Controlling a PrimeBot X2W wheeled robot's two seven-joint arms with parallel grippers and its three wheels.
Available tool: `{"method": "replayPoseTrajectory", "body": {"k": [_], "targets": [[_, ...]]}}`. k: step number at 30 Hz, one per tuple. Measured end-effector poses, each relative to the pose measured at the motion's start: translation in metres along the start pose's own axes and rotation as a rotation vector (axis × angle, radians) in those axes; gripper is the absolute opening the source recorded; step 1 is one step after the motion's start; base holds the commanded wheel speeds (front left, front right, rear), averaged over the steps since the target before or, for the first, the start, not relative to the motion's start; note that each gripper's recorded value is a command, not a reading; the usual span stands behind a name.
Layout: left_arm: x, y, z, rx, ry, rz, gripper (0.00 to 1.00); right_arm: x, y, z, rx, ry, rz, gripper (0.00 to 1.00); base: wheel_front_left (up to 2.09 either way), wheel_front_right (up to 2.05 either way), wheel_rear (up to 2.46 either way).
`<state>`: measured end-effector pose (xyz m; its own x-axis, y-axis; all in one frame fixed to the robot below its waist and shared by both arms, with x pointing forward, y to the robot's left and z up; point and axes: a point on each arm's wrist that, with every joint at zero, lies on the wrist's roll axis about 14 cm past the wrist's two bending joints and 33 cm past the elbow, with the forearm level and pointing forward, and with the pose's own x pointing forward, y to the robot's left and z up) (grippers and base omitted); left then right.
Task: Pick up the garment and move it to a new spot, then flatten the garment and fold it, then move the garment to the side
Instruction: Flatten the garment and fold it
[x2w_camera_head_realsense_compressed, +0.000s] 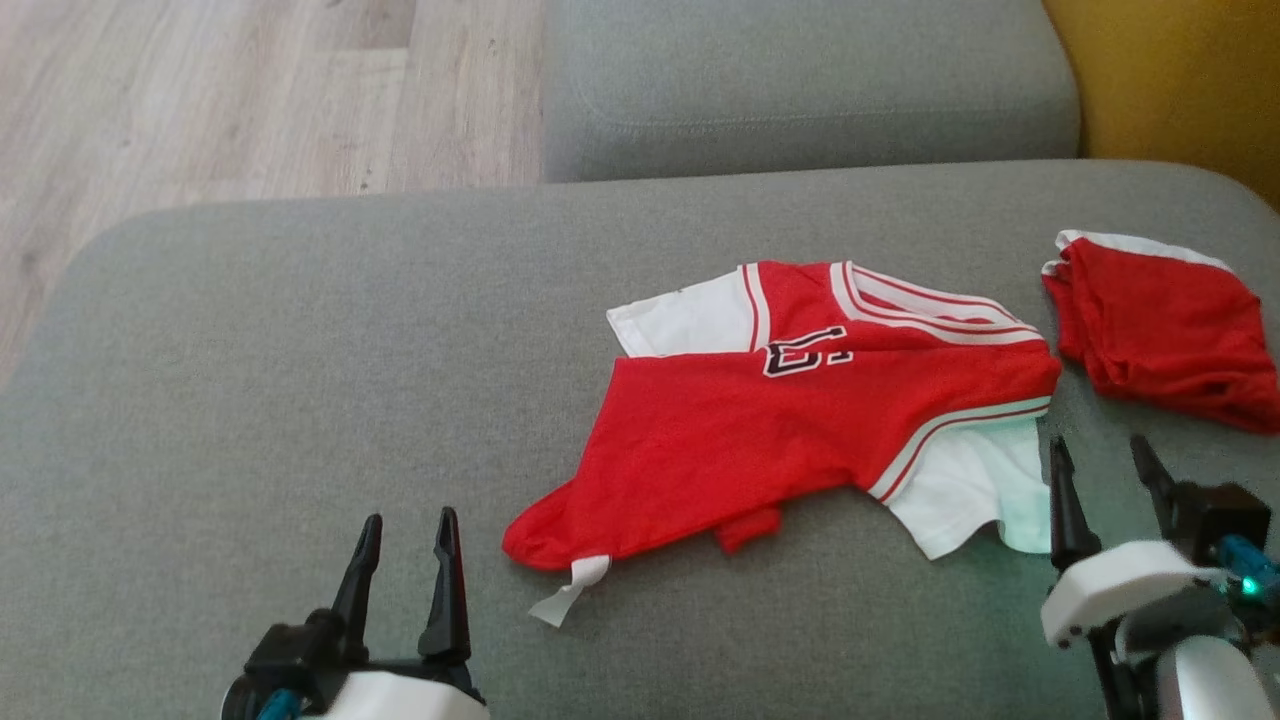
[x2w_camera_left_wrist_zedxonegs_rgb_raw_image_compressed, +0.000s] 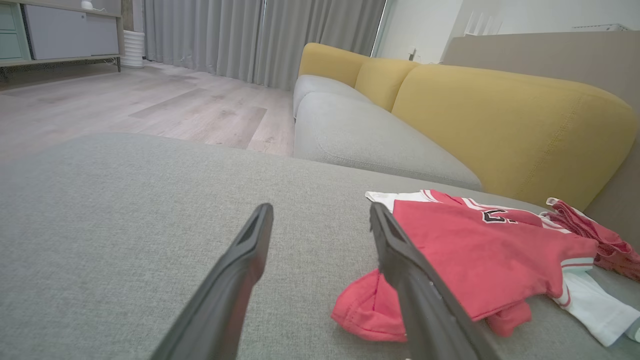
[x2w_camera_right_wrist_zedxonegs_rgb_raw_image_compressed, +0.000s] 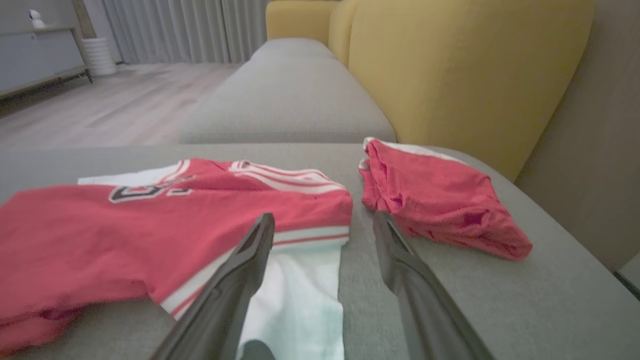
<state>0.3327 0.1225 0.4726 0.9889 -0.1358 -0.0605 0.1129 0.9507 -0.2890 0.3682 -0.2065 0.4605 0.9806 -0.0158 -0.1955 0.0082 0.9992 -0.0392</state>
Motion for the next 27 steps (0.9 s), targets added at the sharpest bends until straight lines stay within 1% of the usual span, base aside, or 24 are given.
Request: {"method": "replayPoseTrajectory", "body": {"k": [4, 6, 11, 15, 27], "targets": [[-0.002, -0.003, 0.002, 0.003, -0.007, -0.012, 1.0, -0.003, 0.012, 0.029, 0.017, -0.092, 0.035, 1.0, 0.0, 0.0, 0.0], [-0.003, -0.003, 0.002, 0.003, -0.007, -0.013, 1.0, -0.008, 0.019, 0.033, 0.026, -0.109, 0.059, 1.0, 0.0, 0.0, 0.0], [-0.009, 0.0, -0.005, -0.011, 0.018, -0.001, 1.0, -0.021, 0.026, 0.022, 0.069, -0.091, 0.082, 1.0, 0.0, 0.0, 0.0], [-0.011, 0.0, -0.007, -0.019, 0.021, -0.001, 1.0, -0.026, 0.034, 0.021, 0.106, -0.101, 0.105, 1.0, 0.0, 0.0, 0.0], [-0.013, 0.004, -0.01, -0.027, 0.031, 0.011, 1.0, -0.028, 0.044, 0.015, 0.119, -0.086, 0.134, 1.0, 0.0, 0.0, 0.0]]}}
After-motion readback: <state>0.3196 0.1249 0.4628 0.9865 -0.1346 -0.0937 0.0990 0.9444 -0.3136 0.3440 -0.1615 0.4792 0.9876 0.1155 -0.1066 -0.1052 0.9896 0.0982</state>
